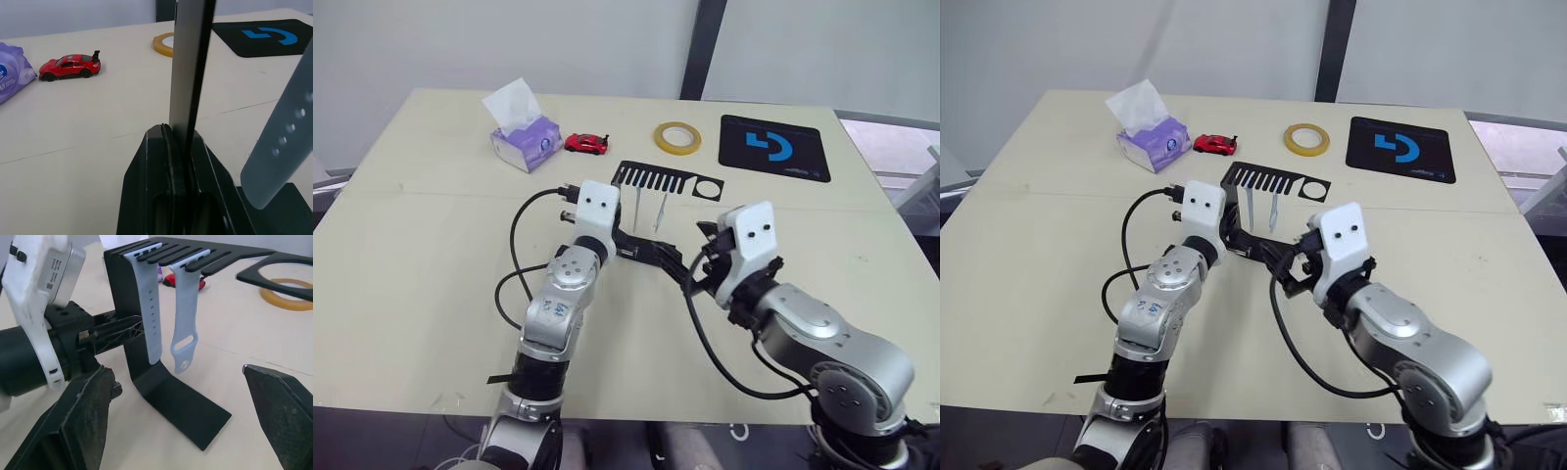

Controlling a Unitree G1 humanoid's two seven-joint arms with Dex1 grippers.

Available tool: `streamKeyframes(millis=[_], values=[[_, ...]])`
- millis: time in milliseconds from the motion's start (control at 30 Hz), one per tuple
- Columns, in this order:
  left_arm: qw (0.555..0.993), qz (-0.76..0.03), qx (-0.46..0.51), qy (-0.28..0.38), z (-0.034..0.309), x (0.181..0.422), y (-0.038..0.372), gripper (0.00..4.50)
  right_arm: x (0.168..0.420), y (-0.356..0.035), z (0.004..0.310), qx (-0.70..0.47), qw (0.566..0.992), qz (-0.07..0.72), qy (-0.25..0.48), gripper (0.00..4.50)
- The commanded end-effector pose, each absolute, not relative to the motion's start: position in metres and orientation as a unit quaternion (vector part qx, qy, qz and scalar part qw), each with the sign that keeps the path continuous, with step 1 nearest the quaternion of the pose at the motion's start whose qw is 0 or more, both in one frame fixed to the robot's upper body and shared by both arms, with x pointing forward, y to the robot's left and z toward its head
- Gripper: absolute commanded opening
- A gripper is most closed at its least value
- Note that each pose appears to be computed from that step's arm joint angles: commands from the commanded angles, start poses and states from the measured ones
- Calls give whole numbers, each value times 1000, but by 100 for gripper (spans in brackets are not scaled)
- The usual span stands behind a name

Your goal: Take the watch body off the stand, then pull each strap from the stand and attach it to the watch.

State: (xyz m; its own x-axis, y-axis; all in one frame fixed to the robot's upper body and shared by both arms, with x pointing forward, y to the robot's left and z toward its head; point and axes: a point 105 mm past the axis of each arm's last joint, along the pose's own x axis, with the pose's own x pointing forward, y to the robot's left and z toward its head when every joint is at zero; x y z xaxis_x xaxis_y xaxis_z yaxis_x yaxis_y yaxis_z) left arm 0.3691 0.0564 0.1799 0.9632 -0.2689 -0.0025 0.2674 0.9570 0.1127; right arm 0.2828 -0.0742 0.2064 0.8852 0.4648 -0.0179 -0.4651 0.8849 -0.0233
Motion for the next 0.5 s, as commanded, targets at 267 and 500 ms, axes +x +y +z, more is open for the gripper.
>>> streamKeyframes(millis=[267,500], values=[[991,-115,57,-28,191,370,56,2,301,-71,223,-26,985,170,-27,450],[992,-111,53,-28,190,369,56,2,311,-64,226,-14,987,156,-31,450]])
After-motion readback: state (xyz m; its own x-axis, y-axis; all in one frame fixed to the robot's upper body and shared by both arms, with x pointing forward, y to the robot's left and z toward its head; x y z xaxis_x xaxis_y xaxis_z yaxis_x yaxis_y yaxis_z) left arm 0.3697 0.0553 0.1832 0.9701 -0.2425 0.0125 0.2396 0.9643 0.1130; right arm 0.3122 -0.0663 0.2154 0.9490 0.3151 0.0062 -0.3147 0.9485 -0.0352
